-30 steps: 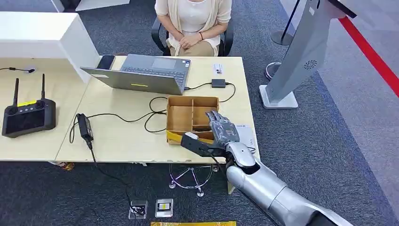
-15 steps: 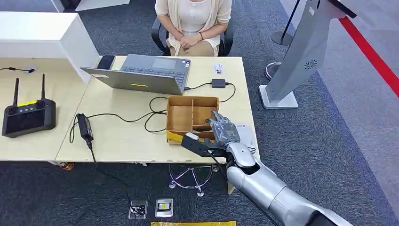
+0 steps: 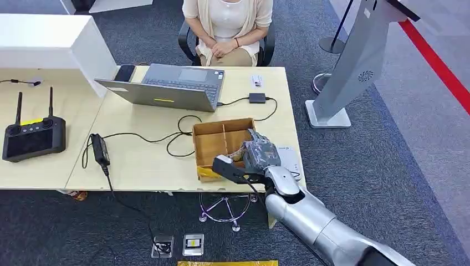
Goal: Pass the card to the sensor for recognition and then transmit it.
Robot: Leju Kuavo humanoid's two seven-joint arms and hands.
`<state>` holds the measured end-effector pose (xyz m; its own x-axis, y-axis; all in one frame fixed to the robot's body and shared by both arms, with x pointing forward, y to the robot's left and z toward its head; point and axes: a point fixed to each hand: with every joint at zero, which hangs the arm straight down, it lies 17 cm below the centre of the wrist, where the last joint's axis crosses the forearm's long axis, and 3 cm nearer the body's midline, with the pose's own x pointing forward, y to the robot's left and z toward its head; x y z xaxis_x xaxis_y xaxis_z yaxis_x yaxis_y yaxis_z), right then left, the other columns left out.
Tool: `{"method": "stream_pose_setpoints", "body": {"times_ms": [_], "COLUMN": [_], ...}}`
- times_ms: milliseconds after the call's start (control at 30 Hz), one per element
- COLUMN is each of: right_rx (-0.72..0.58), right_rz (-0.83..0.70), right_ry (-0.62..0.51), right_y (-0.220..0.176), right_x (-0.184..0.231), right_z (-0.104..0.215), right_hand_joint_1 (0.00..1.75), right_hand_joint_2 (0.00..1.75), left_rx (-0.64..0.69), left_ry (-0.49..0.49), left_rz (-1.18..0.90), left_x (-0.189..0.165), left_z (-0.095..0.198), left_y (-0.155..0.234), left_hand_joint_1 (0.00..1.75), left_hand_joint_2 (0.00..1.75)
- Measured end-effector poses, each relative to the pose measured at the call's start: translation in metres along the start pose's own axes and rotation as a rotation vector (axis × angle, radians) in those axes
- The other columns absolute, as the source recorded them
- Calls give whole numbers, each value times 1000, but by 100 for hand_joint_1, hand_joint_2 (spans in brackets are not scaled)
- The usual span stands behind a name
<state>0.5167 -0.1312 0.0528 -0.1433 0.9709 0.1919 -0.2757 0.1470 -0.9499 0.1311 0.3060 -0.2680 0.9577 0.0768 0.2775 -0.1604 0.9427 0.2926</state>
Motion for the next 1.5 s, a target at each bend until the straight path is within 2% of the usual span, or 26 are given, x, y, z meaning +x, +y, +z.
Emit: {"method": "stream_pose_setpoints", "body": {"times_ms": [467, 700, 967, 1167, 1233, 1267, 1500], "right_rx": [11, -22, -182, -187, -257, -310, -333], "right_rz": [-3, -5, 51, 52, 59, 25, -114], "right_ry": [-15, -5, 54, 56, 61, 63, 74], "right_y": [4, -2, -67, -69, -110, -143, -170], "right_x": [8, 7, 2, 3, 5, 6, -5], "right_z": [-1, -2, -12, -12, -15, -14, -15], "right_hand_joint_1": [175, 175, 175, 175, 175, 175, 175], "right_hand_joint_2": [175, 175, 175, 175, 175, 175, 175], "left_rx": [10, 12, 8, 8, 3, -5, -8], "left_ry": [11, 13, 1, 1, -6, -11, -17], "left_rz": [10, 9, -10, -10, -20, -26, -28], "left_x": [-5, -7, -5, -5, -3, -1, 3], "left_z": [0, 0, 0, 0, 0, 1, 1], "left_y": [2, 3, 2, 2, 0, -2, -3], "left_hand_joint_1": [0, 0, 0, 0, 0, 0, 0], "left_hand_joint_2": [0, 0, 0, 0, 0, 0, 0]}}
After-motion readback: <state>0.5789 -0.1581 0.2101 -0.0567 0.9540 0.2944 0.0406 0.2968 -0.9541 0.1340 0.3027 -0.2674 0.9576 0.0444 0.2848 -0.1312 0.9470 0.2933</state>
